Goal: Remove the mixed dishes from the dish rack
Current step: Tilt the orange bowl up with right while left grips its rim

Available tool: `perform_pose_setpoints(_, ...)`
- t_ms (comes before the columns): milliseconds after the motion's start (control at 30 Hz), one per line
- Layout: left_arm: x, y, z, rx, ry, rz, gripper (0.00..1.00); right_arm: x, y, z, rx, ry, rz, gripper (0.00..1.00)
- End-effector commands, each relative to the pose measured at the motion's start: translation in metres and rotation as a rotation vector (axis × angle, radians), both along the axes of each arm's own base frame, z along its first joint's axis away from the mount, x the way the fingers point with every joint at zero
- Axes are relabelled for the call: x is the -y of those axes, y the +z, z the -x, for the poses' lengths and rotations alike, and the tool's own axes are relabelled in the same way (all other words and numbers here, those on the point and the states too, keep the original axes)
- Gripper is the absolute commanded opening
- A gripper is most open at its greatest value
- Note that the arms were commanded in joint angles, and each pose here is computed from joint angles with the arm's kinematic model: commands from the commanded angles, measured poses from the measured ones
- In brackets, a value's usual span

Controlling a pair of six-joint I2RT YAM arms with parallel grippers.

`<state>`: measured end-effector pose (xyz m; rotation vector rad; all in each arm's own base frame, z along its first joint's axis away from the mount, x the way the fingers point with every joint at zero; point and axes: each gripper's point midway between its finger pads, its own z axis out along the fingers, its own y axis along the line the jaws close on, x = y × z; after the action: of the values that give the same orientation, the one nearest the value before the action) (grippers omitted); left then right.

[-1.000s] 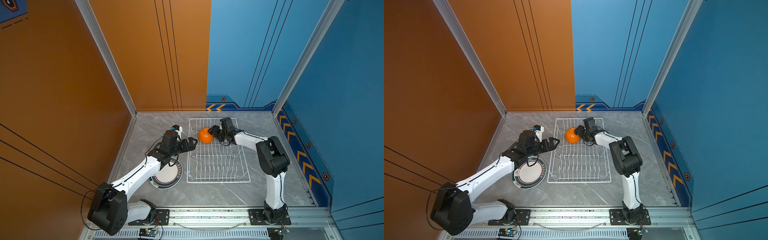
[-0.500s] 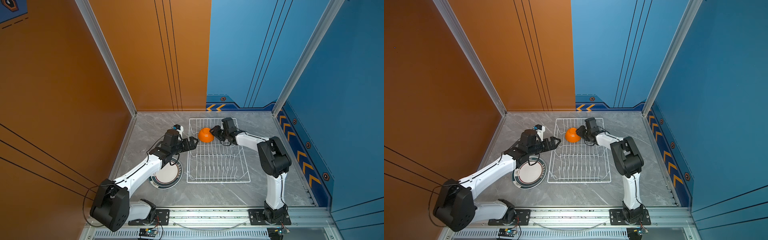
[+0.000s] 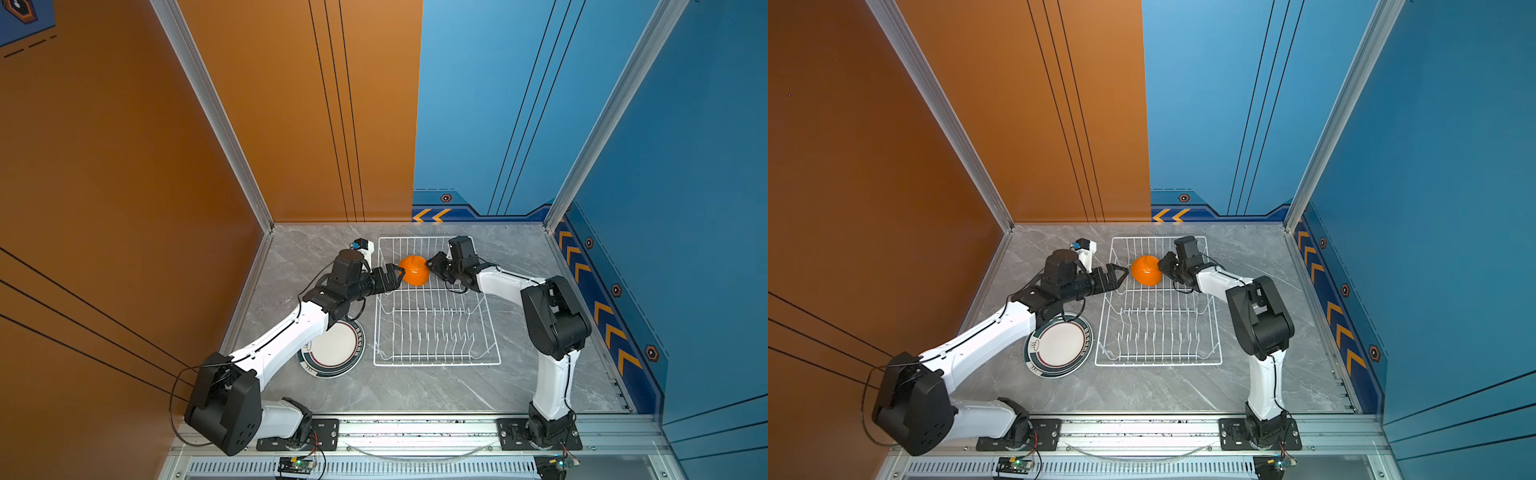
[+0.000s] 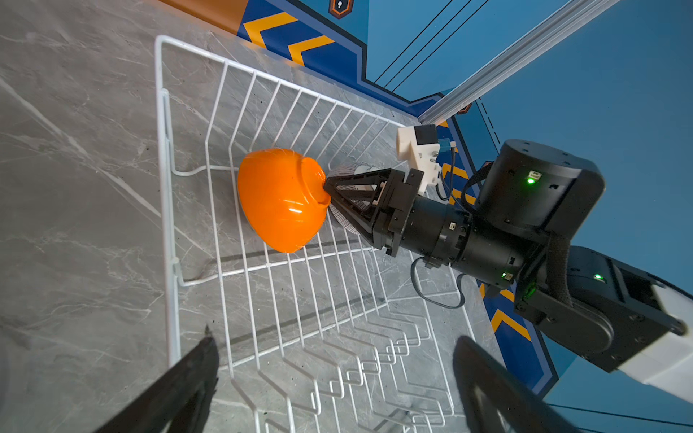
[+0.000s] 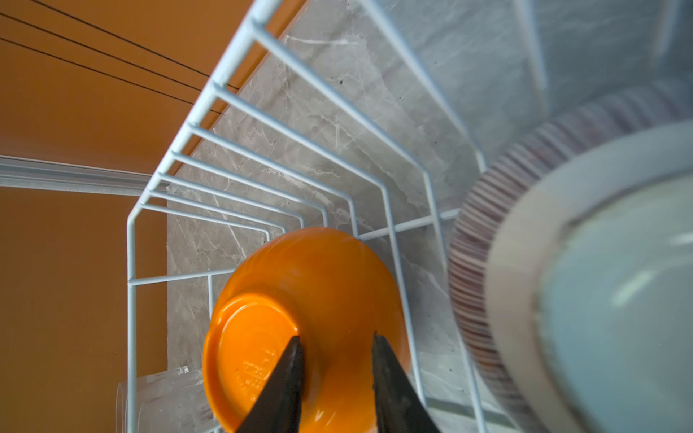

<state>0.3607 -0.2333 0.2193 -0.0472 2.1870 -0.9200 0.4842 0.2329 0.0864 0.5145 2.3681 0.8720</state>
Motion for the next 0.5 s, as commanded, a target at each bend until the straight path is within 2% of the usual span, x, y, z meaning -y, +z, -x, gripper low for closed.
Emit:
perform_pose_setpoints(0, 0.012, 0.012, -0.003, 0.018, -0.025, 0.013, 0.98, 0.041, -0.084, 0.053, -0.281, -0.042, 0.177, 0.28)
perform_pose_setpoints(333, 0.031, 0.013, -0.021, 0.017, -0.047, 0.024, 0.98, 0.041, -0.09, 0.052, -0.287, -0.042, 0.149, 0.28)
perform_pose_setpoints(467, 0.041, 0.011, -0.032, -0.001, -0.063, 0.086, 0.98, 0.043, -0.093, 0.052, -0.295, -0.042, 0.148, 0.27)
